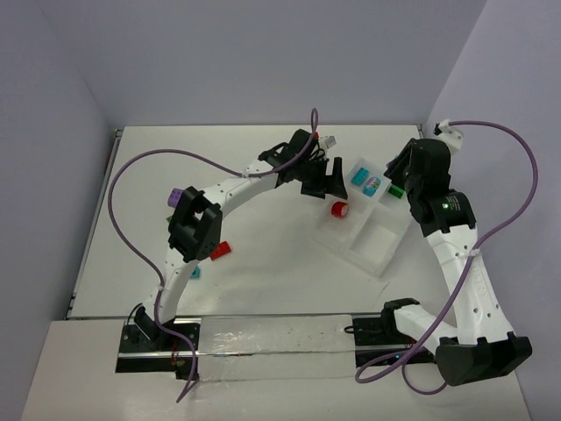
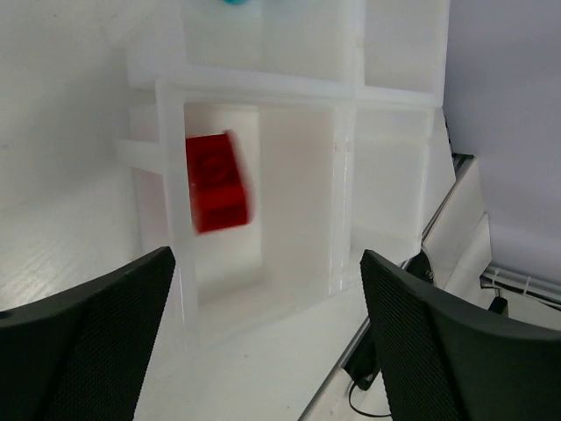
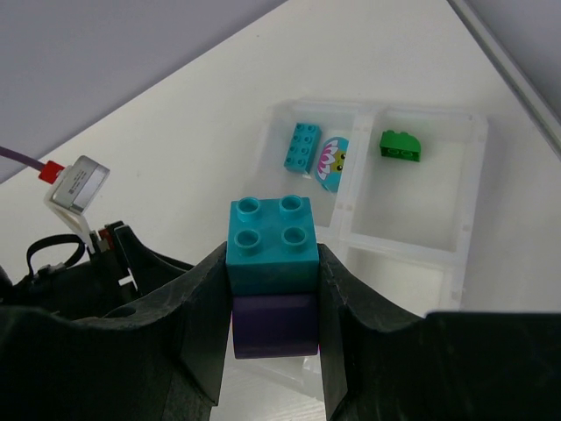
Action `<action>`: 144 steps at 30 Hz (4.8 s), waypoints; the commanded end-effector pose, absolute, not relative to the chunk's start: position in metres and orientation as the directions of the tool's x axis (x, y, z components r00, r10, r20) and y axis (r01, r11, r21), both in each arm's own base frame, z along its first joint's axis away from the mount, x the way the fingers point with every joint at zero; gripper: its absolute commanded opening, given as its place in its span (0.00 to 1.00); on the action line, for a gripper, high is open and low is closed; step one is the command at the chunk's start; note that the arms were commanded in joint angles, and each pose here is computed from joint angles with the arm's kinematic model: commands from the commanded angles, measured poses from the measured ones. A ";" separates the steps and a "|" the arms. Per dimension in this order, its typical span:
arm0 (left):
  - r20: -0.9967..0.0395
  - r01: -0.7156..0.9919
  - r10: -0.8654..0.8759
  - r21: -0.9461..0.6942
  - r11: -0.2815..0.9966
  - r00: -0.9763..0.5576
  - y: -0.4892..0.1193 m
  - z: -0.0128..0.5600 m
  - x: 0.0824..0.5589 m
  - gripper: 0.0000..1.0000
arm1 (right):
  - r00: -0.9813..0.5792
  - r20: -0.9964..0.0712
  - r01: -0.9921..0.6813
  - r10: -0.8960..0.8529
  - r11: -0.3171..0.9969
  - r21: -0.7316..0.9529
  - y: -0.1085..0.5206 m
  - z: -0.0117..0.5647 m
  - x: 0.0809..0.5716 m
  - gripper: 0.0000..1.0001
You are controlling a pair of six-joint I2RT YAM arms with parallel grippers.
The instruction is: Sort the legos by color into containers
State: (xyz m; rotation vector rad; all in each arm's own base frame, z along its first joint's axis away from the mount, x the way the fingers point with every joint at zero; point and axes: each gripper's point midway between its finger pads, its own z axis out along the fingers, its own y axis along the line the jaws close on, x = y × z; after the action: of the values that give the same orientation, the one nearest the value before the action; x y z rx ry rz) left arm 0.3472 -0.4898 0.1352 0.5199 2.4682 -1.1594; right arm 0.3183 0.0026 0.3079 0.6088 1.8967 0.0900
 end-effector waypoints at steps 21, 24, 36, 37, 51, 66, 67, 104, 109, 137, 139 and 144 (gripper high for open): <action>-0.577 0.522 -0.279 -0.815 0.251 -0.768 -0.267 0.329 0.343 0.74 | -0.631 -0.739 -0.558 0.236 0.523 0.644 0.256 0.323 0.327 0.00; -0.565 0.525 -0.296 -0.825 0.208 -0.770 -0.263 0.327 0.332 0.78 | -0.673 -0.694 -0.583 0.258 0.392 0.711 0.277 0.327 0.325 0.00; -0.560 0.556 -0.238 -0.826 0.091 -0.793 -0.263 0.319 0.317 0.76 | -0.693 -0.701 -0.649 0.170 0.276 0.709 0.301 0.329 0.318 0.00; -0.560 0.557 -0.237 -0.826 0.087 -0.794 -0.263 0.320 0.318 0.75 | -0.696 -0.700 -0.650 0.160 0.274 0.709 0.302 0.327 0.316 0.00; -0.605 0.607 -0.097 -0.795 0.013 -0.790 -0.288 0.325 0.307 0.72 | -0.696 -0.718 -0.694 0.006 0.250 0.675 0.311 0.315 0.292 0.00; -0.617 0.617 0.002 -0.786 -0.053 -0.787 -0.300 0.324 0.284 0.43 | -0.699 -0.715 -0.696 -0.017 0.242 0.676 0.316 0.312 0.291 0.00; -0.618 0.617 0.003 -0.785 -0.053 -0.786 -0.300 0.324 0.284 0.40 | -0.700 -0.714 -0.696 -0.016 0.243 0.676 0.316 0.312 0.292 0.00; -0.591 0.592 -0.159 -0.805 0.046 -0.791 -0.276 0.337 0.318 0.00 | -0.735 -0.651 -0.641 -0.192 0.512 0.572 0.280 0.230 0.282 0.00; -0.592 0.563 -0.206 -0.806 0.184 -0.779 -0.265 0.320 0.338 0.00 | -0.773 -0.624 -0.543 -0.115 0.628 0.557 0.273 0.218 0.303 0.00; -0.580 0.095 -0.395 -0.637 0.765 -0.712 -0.164 0.232 0.371 0.00 | -0.566 -0.824 -0.172 0.022 0.974 0.145 0.326 0.072 0.378 0.26; -0.579 0.099 -0.392 -0.639 0.763 -0.714 -0.165 0.231 0.370 0.00 | -0.560 -0.828 -0.188 0.009 0.972 0.138 0.330 0.069 0.372 0.41; -0.565 0.101 -0.391 -0.651 0.753 -0.726 -0.168 0.227 0.370 0.00 | -0.582 -0.813 -0.214 0.003 0.964 0.157 0.337 0.063 0.364 0.63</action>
State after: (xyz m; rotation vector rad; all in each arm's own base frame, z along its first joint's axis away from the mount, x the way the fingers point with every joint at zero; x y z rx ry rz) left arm 0.3664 -0.1702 0.2068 -0.2467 2.2827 -0.8781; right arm 0.3522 0.3300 0.0454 -0.1865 2.2608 0.2757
